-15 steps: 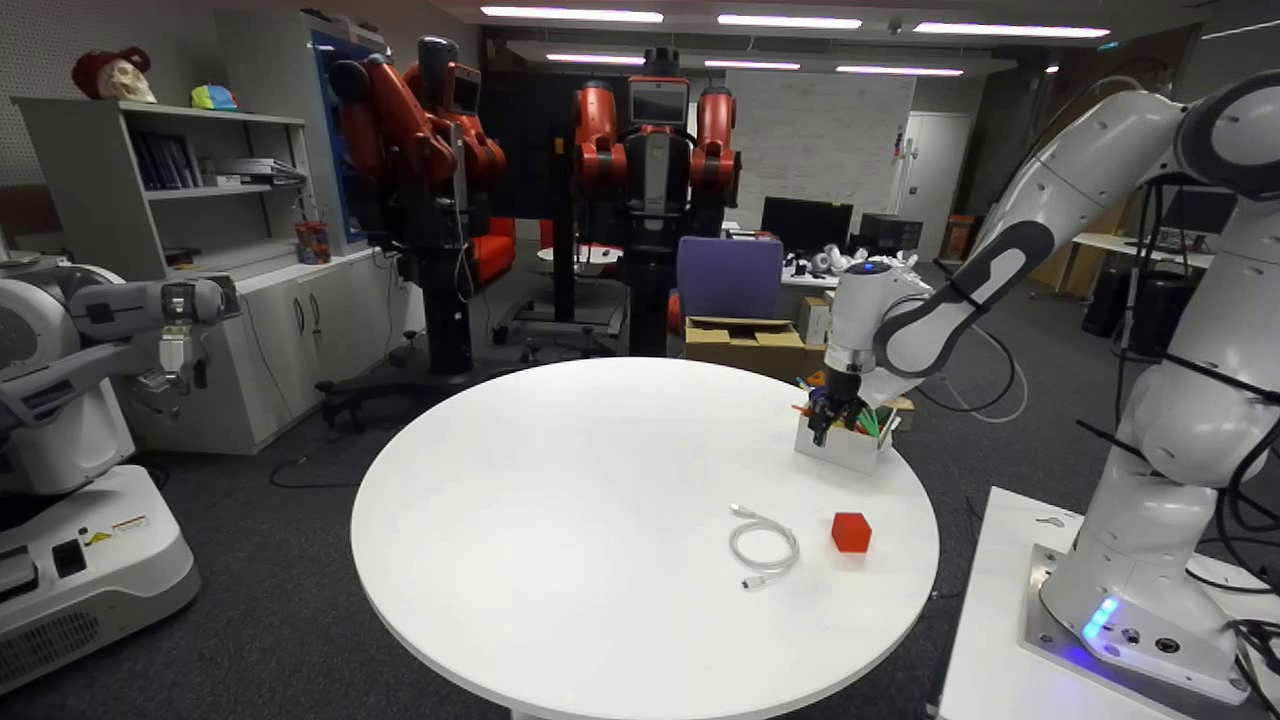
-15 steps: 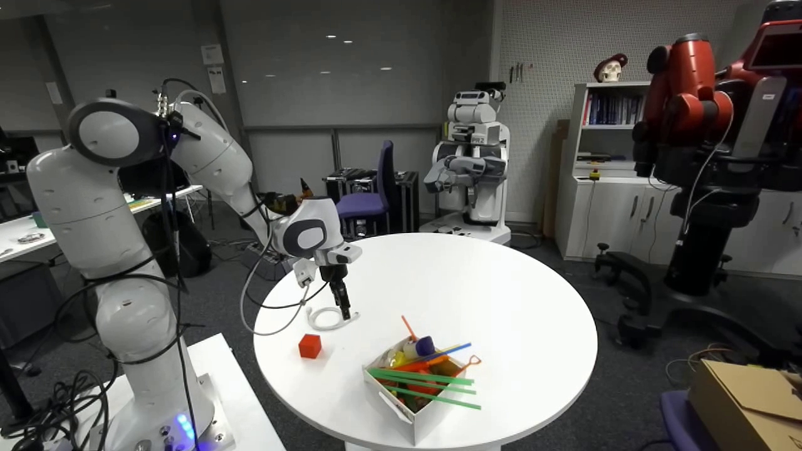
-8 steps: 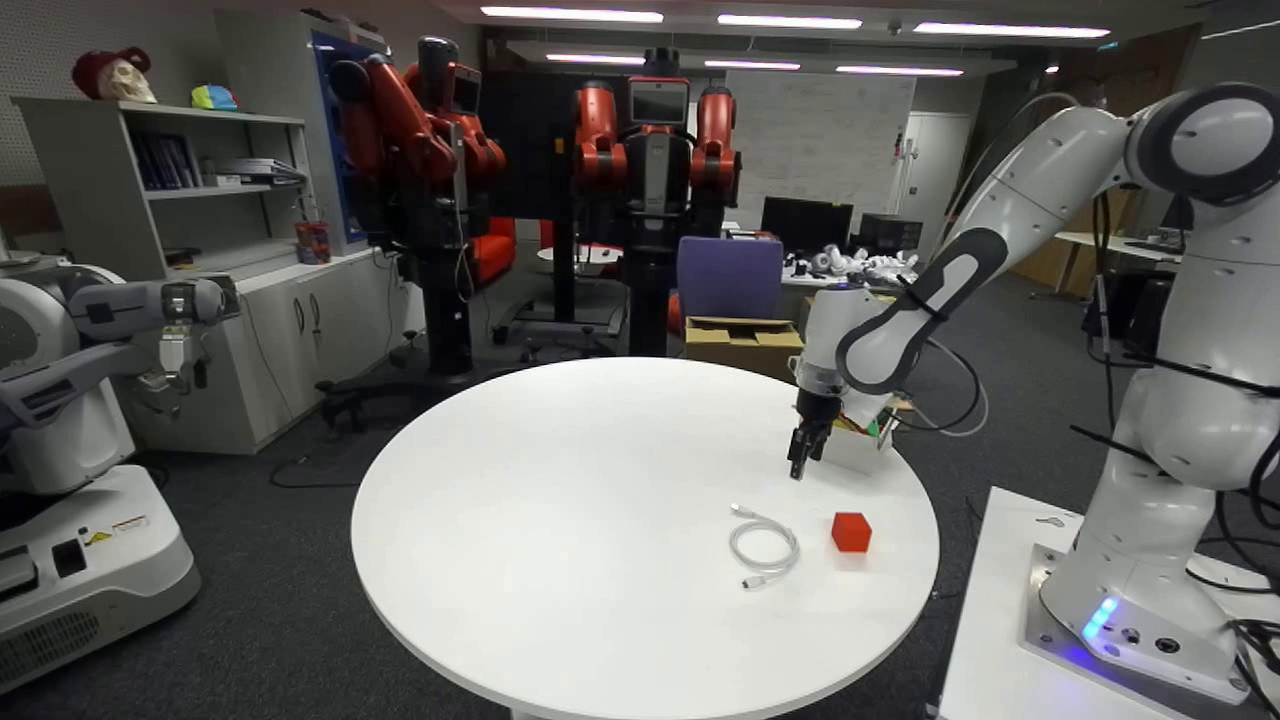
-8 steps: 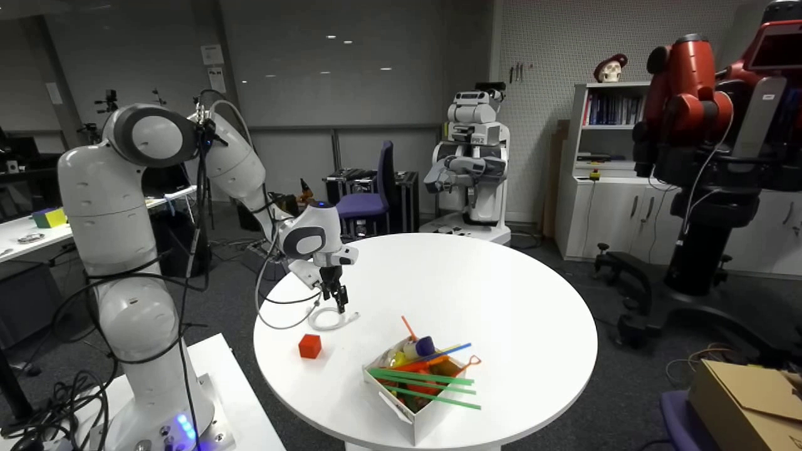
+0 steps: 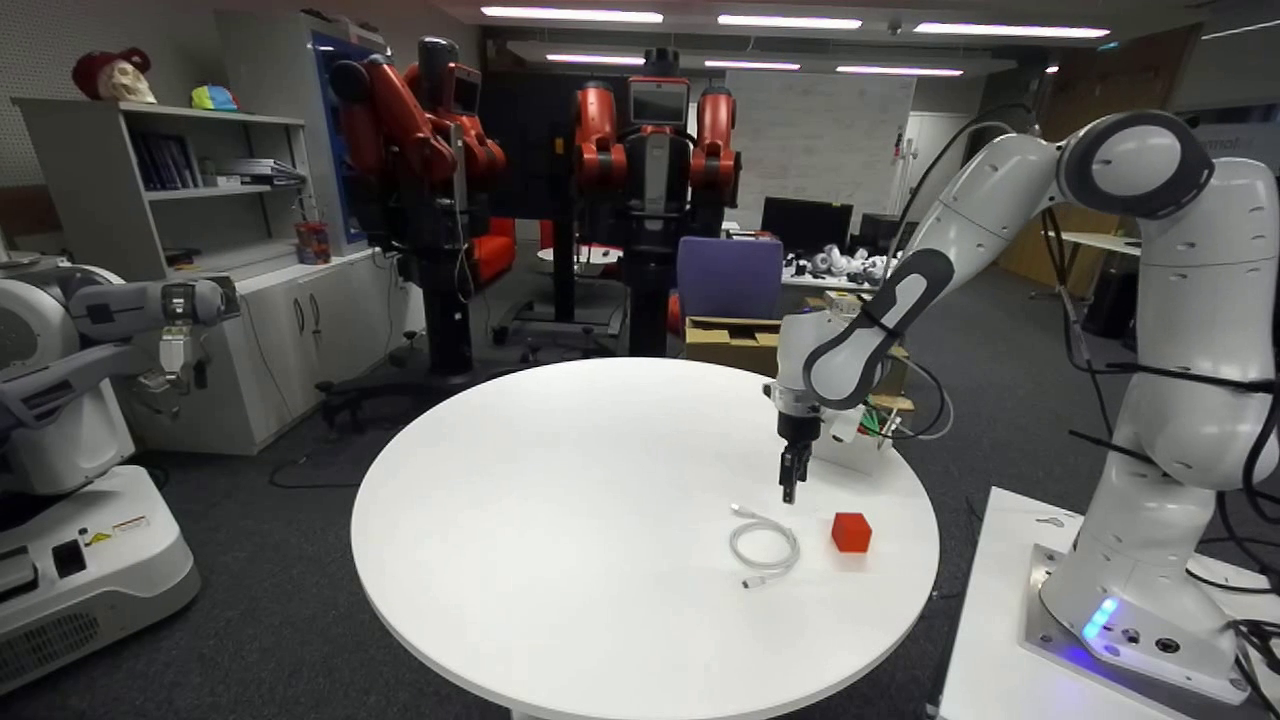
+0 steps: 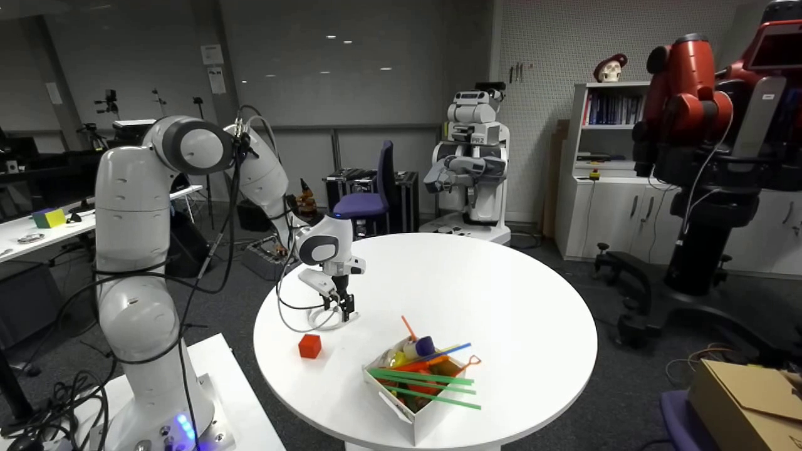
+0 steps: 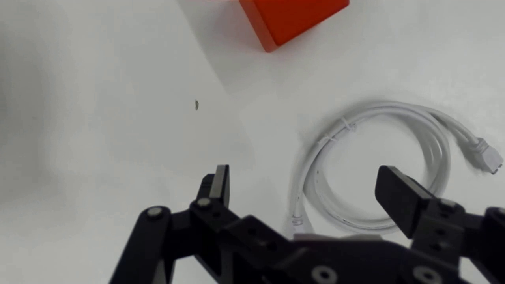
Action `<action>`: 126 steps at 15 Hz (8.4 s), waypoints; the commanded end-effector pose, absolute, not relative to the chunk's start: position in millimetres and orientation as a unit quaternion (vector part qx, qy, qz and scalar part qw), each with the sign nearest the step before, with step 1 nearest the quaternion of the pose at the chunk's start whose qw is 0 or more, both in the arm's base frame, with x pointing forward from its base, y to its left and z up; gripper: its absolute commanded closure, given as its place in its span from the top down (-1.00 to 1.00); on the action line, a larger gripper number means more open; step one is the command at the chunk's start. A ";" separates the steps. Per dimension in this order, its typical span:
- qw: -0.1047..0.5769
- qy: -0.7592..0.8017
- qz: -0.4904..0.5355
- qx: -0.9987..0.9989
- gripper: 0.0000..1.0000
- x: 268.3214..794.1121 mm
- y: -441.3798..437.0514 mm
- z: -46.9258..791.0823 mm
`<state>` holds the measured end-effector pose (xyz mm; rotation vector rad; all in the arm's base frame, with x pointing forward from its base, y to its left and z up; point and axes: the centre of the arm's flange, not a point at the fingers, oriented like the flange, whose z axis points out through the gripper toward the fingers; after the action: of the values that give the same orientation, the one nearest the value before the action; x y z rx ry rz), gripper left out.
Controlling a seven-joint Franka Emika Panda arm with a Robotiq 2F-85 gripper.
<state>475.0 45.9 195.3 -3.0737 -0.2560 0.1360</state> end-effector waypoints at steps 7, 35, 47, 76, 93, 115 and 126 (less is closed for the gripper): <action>-0.017 -0.148 0.064 -0.987 1.00 490.5 57.6 146.6; -0.043 -0.027 0.003 -0.999 -0.90 487.7 80.4 172.0; 0.047 0.054 -0.071 -0.995 -0.90 480.3 18.4 315.7; -0.007 0.027 0.042 -0.999 0.88 509.9 52.6 148.4; -0.038 0.024 0.013 -0.999 -0.44 518.9 66.7 133.2; -0.003 0.171 -0.103 -0.980 -0.94 482.2 -17.5 318.1; -0.133 0.318 -0.118 -0.931 -0.94 440.3 -224.8 365.2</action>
<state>460.3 -196.9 354.9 -3.1246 1.0268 -0.4919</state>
